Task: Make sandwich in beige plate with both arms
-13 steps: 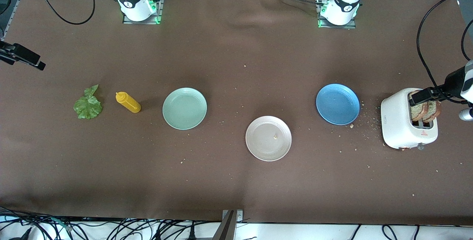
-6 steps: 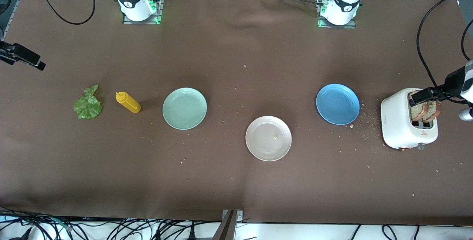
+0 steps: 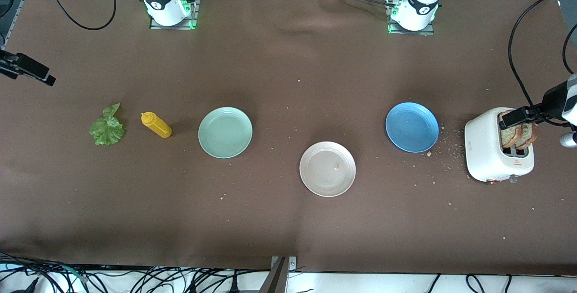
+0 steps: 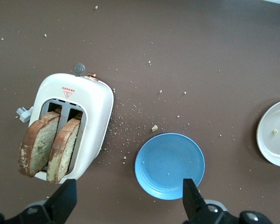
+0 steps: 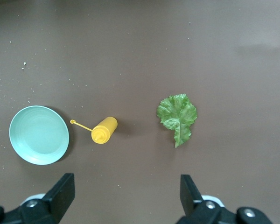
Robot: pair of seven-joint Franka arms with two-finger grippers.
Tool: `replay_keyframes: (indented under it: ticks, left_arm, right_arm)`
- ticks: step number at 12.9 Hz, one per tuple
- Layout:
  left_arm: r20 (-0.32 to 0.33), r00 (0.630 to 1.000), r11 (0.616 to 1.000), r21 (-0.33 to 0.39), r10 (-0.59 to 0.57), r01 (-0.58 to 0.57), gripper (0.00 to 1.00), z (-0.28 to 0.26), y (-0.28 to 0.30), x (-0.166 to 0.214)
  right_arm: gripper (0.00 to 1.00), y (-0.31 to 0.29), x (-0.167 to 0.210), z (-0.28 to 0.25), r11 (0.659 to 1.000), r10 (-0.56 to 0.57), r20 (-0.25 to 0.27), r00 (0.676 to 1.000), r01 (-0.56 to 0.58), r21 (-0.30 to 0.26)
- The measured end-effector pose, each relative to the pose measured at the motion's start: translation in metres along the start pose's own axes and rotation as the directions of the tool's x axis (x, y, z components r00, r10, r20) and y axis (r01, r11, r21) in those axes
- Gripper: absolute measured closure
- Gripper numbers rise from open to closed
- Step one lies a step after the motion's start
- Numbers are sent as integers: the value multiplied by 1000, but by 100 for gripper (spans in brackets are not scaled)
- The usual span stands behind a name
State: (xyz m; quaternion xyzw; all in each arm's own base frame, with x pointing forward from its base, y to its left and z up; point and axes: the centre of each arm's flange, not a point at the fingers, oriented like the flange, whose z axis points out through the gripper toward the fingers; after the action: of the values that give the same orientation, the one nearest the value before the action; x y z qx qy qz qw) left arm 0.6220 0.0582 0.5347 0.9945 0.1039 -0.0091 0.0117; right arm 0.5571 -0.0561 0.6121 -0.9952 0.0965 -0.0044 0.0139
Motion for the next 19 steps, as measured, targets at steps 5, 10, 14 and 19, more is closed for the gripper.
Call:
replay_keyframes:
  ticks: [5,10,14,19]
  left_arm:
    - [7,1000,1000,9,7,-7,0,4,-22,3]
    - [56,998,999,5,35,-36,0,44,-91,15]
    - [78,995,997,18,68,-70,0,84,-93,17]
    - [92,992,996,21,80,-82,0,92,-106,15]
  right_arm:
    - [0,0,0,0,1000,0,0,1000,0,0]
    - [0,0,0,0,1000,-1,0,1000,1,0]
    - [0,0,0,0,1000,-1,0,1000,1,0]
    - [0,0,0,0,1000,-1,0,1000,1,0]
